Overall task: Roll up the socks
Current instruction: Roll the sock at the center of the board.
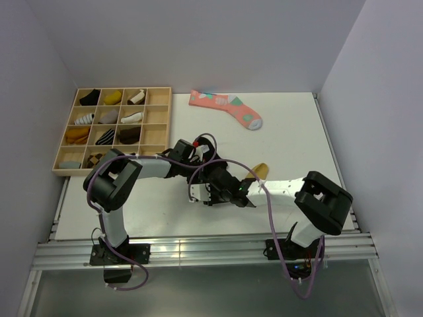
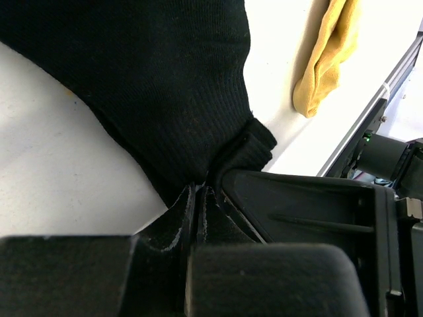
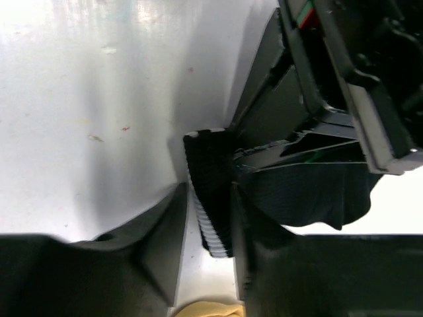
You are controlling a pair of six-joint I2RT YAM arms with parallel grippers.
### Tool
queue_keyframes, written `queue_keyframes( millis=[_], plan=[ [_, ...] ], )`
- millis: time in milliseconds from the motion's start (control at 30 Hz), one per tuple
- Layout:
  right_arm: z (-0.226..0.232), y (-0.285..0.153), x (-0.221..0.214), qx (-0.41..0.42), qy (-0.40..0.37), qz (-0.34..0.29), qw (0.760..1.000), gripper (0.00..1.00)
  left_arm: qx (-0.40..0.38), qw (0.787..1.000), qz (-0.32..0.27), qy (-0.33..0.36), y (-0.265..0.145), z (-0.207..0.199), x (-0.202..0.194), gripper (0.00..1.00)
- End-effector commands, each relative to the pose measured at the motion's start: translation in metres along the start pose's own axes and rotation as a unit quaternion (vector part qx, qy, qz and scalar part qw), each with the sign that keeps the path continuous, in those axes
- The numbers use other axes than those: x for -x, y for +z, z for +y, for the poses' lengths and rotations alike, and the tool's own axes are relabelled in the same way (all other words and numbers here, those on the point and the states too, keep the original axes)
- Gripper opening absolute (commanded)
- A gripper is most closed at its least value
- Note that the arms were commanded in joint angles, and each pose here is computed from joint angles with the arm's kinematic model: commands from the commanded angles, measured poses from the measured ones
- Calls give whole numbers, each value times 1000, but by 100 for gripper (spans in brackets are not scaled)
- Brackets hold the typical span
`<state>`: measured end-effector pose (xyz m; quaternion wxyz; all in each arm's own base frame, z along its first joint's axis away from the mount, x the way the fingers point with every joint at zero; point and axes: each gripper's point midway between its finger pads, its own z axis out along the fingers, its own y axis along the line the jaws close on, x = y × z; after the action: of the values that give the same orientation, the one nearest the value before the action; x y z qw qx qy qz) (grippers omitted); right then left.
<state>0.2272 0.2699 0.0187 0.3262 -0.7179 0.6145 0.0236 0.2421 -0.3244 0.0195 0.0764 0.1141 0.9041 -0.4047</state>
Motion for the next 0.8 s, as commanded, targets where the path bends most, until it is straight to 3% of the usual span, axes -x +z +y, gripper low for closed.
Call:
queue_keyframes(
  millis=[0,167,267,567,767],
  plan=[
    [-3,4,-14,-9,9,21,1000,36,69,995,60,-34,1,40,-46,0],
    [-9,-1,-9,23,48,11,999,22,57,996,52,-39,1,36,-45,0],
    [-8,-8,-6,55,67,8,996,18,65,996,36,-48,-1,37,-42,1],
    [7,-23,-2,174,148,-7,974,14,58,995,-48,-69,-11,29,-23,7],
    [15,-28,-1,245,201,-14,948,11,71,987,-124,-68,-27,29,-7,18]
  ],
)
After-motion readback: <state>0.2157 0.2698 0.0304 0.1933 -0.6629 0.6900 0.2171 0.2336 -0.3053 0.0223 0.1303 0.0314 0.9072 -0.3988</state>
